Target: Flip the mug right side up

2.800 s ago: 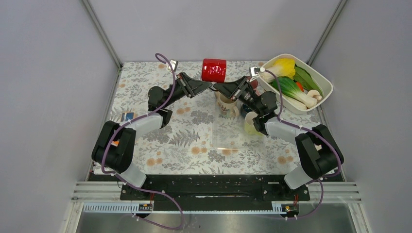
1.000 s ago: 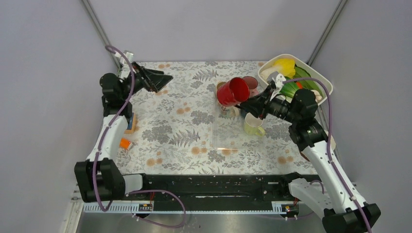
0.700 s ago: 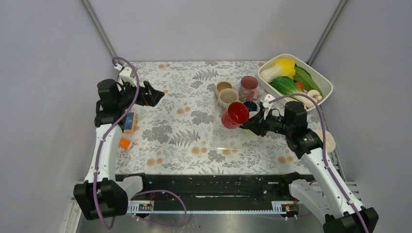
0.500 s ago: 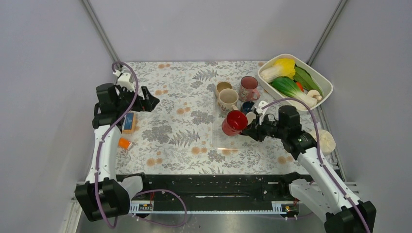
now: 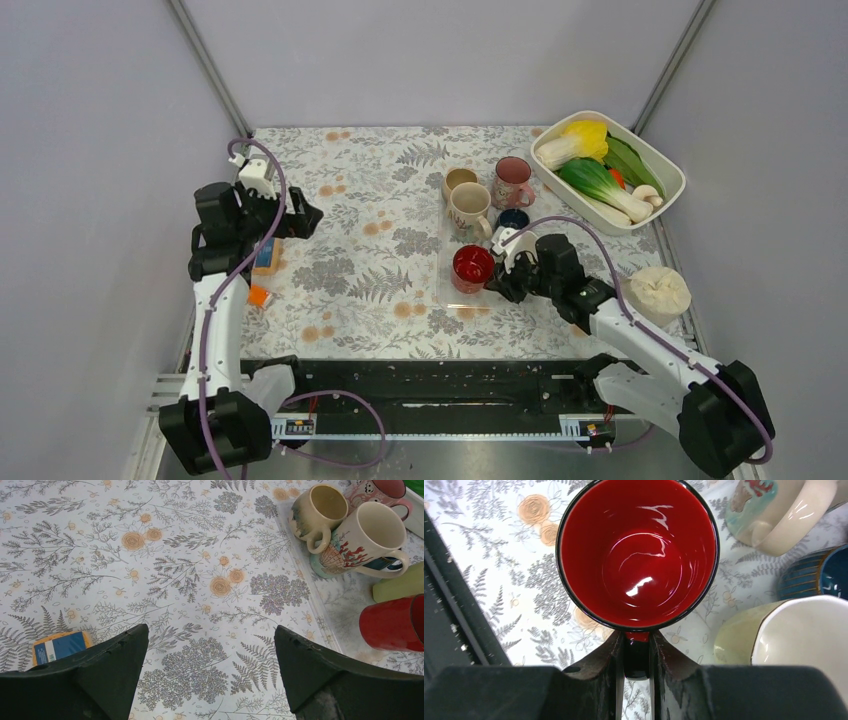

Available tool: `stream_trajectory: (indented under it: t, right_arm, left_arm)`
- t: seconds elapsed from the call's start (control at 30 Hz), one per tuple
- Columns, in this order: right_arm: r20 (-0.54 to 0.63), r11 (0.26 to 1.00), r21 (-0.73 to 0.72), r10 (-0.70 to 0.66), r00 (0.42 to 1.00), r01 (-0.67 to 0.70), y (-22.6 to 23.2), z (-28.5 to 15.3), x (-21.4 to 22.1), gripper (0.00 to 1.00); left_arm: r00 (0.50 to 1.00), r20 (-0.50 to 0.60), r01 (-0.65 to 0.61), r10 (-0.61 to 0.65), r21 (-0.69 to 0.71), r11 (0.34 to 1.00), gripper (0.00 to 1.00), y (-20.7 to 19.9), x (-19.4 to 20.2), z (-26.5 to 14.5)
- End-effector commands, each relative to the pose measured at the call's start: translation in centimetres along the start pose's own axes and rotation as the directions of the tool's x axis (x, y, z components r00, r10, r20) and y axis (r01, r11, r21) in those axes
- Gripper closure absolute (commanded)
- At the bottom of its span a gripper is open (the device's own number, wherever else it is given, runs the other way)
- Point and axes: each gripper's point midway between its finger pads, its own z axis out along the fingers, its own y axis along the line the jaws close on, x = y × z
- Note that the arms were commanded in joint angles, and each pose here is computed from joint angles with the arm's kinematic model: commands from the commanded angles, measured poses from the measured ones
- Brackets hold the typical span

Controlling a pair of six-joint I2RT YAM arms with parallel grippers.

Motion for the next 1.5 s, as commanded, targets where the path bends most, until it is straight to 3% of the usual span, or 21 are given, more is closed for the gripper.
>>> stream_trajectory:
  t: [0.0,0.17,0.77,0.87,1.03,1.3,1.47]
  right_arm:
    - [0.16,0.989,0.129,-0.098,0.982,0.078,-2.4,0.8,-5.1,1.0]
    - [0.158,0.981,0.179,-0.102,0.982,0.073,-3.3,1.7,-5.0,1.0]
    - [0.022,0.987,0.14,-0.081,0.996,0.078,-2.9,3.5,-4.0,0.97]
    - [0.002,0.987,0.138,-0.077,0.997,0.076,-3.0,3.6,-3.8,0.9]
    - [0.002,0.987,0.135,-0.086,0.996,0.085,-2.9,3.5,-3.7,0.68]
    - [-0.031,0.99,0.11,-0.084,0.996,0.087,-2.4,3.2,-2.9,0.6]
    - [0.013,0.981,0.12,-0.155,0.988,0.153,-2.2,0.7,-5.9,0.47]
  left_arm:
    - [0.996,0.06,-0.06,0.061,-0.009,0.998,0.01,-0.1,-1.1,-0.6]
    - [0.995,0.073,-0.074,0.074,-0.001,0.997,0.01,-0.4,-1.3,-0.9]
    - [0.994,0.08,-0.083,0.08,0.033,0.996,0.01,-1.1,-1.4,-1.1]
    - [0.993,0.082,-0.085,0.082,0.035,0.996,0.01,-1.2,-1.5,-1.2]
    - [0.993,0.085,-0.087,0.084,0.035,0.996,0.01,-1.3,-1.6,-1.3]
    - [0.99,0.102,-0.1,0.096,0.033,0.994,0.01,-1.6,-2.0,-1.7]
    - [0.983,0.13,-0.136,0.134,0.006,0.991,0.01,-1.8,-3.0,-2.7]
